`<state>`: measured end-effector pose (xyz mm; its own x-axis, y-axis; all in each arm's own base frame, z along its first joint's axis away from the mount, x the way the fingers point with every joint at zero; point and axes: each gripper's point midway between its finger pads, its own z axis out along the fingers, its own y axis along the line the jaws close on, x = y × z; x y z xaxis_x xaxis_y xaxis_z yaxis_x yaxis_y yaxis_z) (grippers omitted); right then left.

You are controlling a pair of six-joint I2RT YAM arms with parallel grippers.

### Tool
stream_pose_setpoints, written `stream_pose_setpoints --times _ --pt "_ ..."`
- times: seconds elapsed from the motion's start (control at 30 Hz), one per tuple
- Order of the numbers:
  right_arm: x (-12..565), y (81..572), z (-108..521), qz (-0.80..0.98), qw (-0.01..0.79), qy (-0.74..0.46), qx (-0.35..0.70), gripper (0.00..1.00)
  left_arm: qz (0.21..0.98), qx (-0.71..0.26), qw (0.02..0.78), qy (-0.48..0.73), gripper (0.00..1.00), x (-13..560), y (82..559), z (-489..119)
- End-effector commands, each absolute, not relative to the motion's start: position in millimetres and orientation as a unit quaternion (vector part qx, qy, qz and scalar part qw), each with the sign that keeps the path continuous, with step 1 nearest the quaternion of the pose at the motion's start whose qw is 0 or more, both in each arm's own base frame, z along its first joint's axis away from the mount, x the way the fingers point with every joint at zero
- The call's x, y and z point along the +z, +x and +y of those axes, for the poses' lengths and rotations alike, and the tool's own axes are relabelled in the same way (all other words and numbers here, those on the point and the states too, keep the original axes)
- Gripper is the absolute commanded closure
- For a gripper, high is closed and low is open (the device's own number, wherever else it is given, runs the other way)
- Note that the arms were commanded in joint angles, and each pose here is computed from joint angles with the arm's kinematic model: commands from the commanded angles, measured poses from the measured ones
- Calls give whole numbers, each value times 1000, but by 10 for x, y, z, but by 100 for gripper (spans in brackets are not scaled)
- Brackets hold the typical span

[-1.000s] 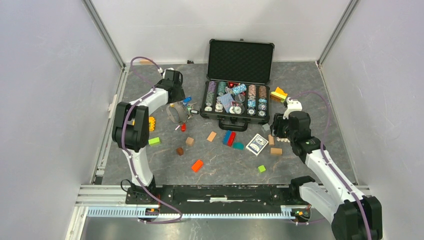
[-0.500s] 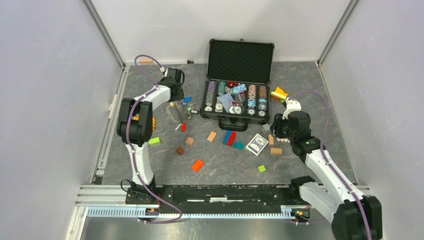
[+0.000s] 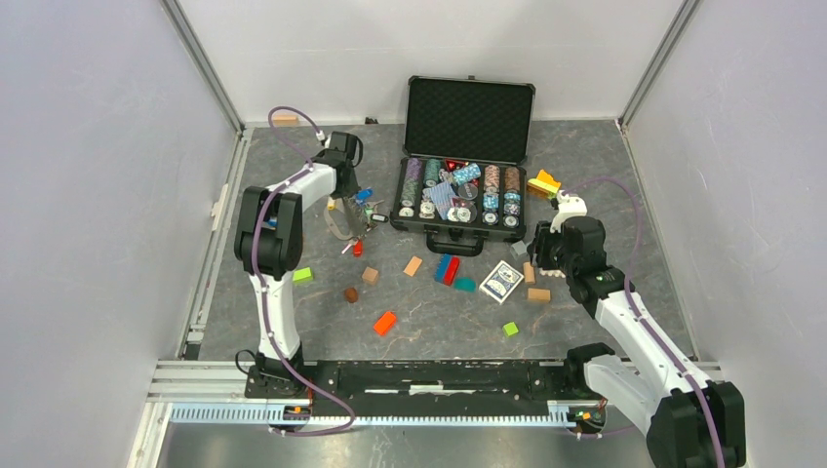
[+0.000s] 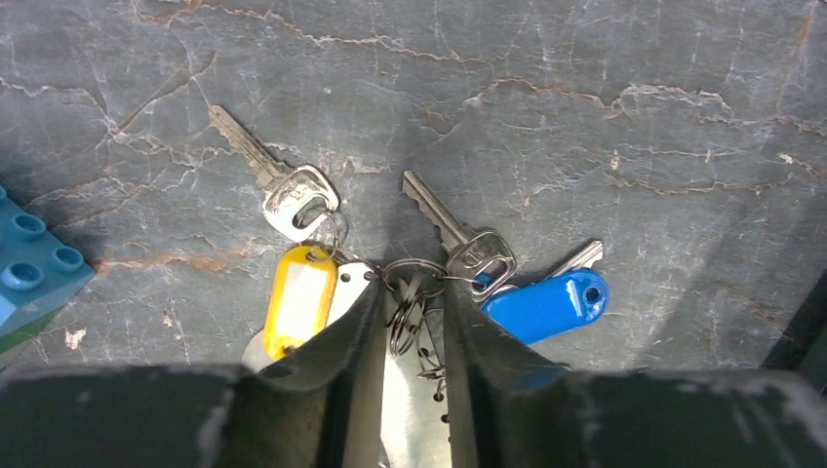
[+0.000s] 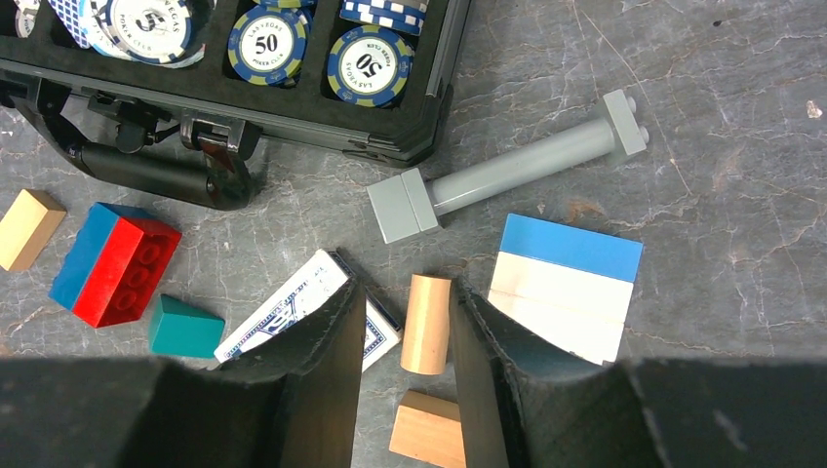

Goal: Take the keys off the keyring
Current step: Pick up the keyring from the center of the board.

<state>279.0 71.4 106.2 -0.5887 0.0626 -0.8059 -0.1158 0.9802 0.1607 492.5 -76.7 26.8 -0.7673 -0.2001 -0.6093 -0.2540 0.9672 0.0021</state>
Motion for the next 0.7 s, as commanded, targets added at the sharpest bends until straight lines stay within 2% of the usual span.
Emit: stream_pose_setpoints --times 0.0,0.23,0.53,0.67 --pt "1249 2902 759 871 479 -22 107 58 940 51 316 -119 74 273 4952 -722" --pt "1263 2902 764 870 481 -20 109 60 938 57 320 -124 96 346 4866 -674" --pt "1355 2923 770 864 491 -19 112 61 917 51 378 -119 98 953 4744 -664" --pt "1403 2926 765 861 497 -17 112 61 894 80 427 -108 98 1327 4634 -686"
